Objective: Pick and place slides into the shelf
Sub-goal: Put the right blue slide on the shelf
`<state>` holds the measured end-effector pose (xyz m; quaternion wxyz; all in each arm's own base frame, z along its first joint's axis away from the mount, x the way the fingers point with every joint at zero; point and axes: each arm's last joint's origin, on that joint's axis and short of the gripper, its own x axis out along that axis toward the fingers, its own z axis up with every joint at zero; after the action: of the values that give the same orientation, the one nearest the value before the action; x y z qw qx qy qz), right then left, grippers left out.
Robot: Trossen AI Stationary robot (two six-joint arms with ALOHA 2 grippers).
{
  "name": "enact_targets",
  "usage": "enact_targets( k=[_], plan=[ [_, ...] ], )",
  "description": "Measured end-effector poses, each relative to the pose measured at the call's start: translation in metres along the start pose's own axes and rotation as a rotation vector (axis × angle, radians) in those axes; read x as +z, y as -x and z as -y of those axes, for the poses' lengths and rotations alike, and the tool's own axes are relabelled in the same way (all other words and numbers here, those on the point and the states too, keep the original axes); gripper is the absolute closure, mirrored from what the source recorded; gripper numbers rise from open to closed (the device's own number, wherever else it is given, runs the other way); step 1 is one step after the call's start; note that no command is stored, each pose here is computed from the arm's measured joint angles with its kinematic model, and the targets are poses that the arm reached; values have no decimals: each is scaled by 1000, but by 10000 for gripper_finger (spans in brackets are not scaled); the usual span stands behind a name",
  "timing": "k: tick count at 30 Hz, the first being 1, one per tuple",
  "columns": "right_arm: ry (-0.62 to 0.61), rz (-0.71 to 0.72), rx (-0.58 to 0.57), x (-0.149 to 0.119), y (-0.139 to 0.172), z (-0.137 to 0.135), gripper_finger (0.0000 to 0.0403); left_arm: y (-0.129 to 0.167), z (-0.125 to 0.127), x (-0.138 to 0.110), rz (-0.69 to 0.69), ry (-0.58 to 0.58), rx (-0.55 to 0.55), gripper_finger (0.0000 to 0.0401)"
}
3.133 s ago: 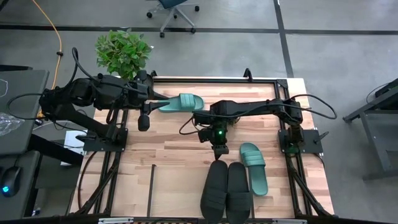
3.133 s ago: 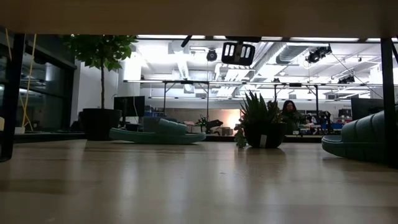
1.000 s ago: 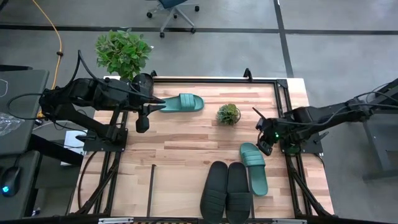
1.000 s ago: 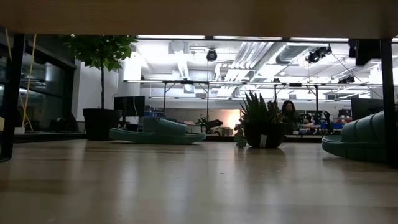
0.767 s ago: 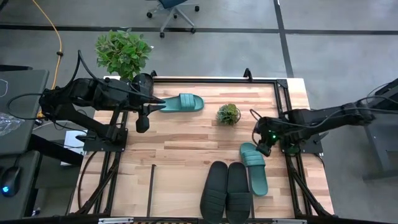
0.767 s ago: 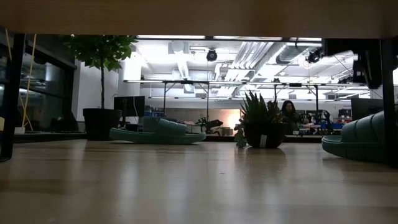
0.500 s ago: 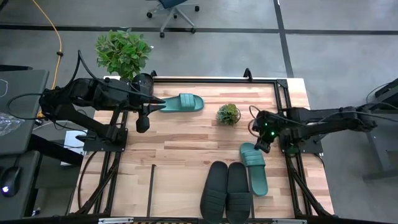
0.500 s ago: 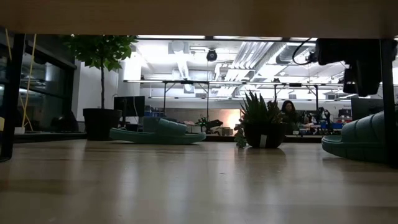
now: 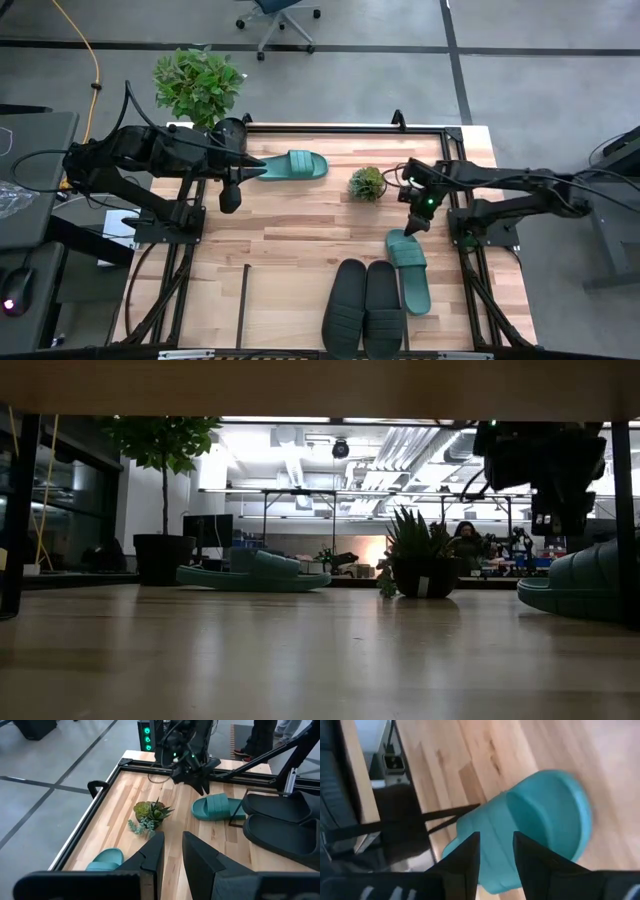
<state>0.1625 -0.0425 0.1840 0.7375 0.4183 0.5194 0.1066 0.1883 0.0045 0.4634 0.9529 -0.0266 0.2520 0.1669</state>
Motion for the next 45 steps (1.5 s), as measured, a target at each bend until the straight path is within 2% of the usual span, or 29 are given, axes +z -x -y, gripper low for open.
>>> enact_targets(
  k=[10,35,45],
  plan=[
    [3,-115,29,8,-19,16,246,-4,1,0,-10,3,1,343],
    [-42,-211,58,16,-41,36,245,-13,4,-2,-58,-14,8,343],
    [32,-257,68,13,-51,26,245,-13,4,-2,-57,-14,8,343]
  ],
)
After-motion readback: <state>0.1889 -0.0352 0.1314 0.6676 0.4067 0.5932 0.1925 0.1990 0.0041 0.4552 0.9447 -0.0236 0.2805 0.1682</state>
